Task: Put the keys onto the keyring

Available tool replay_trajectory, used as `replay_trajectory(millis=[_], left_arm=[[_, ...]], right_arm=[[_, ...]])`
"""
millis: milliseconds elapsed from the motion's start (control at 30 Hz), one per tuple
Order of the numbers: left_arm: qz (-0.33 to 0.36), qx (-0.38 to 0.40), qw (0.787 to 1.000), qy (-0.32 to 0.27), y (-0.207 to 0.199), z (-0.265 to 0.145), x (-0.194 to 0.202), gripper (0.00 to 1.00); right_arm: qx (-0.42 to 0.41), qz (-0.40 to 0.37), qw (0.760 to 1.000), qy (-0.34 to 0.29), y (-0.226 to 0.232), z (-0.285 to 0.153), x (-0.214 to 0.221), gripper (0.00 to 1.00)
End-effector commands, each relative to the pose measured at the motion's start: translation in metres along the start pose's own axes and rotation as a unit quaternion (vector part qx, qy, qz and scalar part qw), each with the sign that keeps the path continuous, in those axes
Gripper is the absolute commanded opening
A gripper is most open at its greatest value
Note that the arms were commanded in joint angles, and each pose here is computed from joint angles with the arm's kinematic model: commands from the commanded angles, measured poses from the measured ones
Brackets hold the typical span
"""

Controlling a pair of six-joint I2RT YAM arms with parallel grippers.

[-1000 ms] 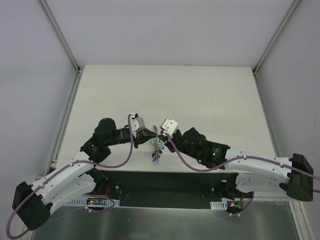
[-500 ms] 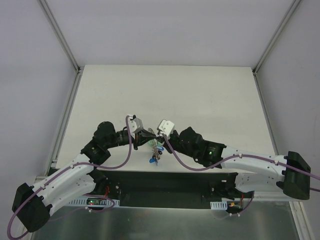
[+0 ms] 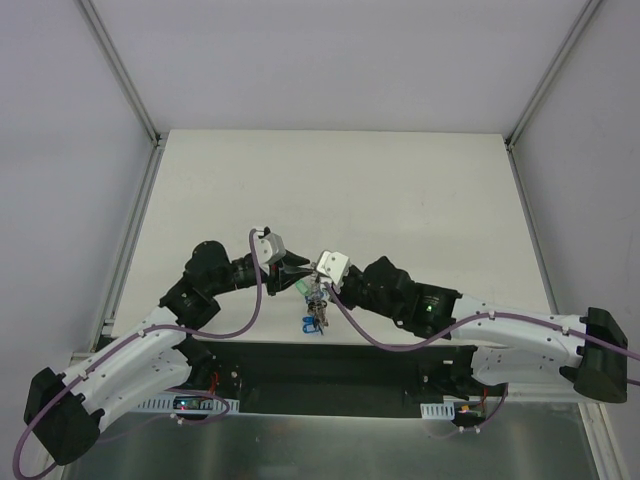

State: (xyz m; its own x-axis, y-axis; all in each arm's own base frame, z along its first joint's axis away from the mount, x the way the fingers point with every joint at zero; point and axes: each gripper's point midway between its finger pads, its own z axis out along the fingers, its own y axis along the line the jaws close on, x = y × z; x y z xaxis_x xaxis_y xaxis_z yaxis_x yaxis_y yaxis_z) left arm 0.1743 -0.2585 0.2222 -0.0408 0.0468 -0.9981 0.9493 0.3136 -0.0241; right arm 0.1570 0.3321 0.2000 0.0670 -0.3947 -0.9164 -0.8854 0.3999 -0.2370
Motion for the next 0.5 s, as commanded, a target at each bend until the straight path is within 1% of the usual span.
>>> replay_trajectory(millis=[0,67,200,267,467], left_arm=[[0.051,-0.003,0.999,-0.017,0.003,-0.004,-0.031,0.27],[0.055,0.007,0.998,-0.001,0.001,-0.004,-0.027,0.31],[0.044,0.052,0.997,0.032,-0.009,0.001,-0.016,0.35],[0.039,0.078,0.996,0.038,-0.015,0.003,-0.013,0.37],[0.024,0.148,0.986,0.068,-0.029,0.01,0.003,0.39]], right_arm=[[-0.012,-0.057,0.998,-0.031,-0.007,-0.012,-0.038,0.01],[-0.024,-0.074,0.997,-0.02,-0.005,-0.012,-0.037,0.01],[-0.048,-0.088,0.995,-0.01,0.001,-0.012,-0.034,0.01],[-0.058,-0.091,0.994,-0.006,0.004,-0.013,-0.033,0.01],[-0.071,-0.097,0.993,-0.003,0.007,-0.016,-0.031,0.01]])
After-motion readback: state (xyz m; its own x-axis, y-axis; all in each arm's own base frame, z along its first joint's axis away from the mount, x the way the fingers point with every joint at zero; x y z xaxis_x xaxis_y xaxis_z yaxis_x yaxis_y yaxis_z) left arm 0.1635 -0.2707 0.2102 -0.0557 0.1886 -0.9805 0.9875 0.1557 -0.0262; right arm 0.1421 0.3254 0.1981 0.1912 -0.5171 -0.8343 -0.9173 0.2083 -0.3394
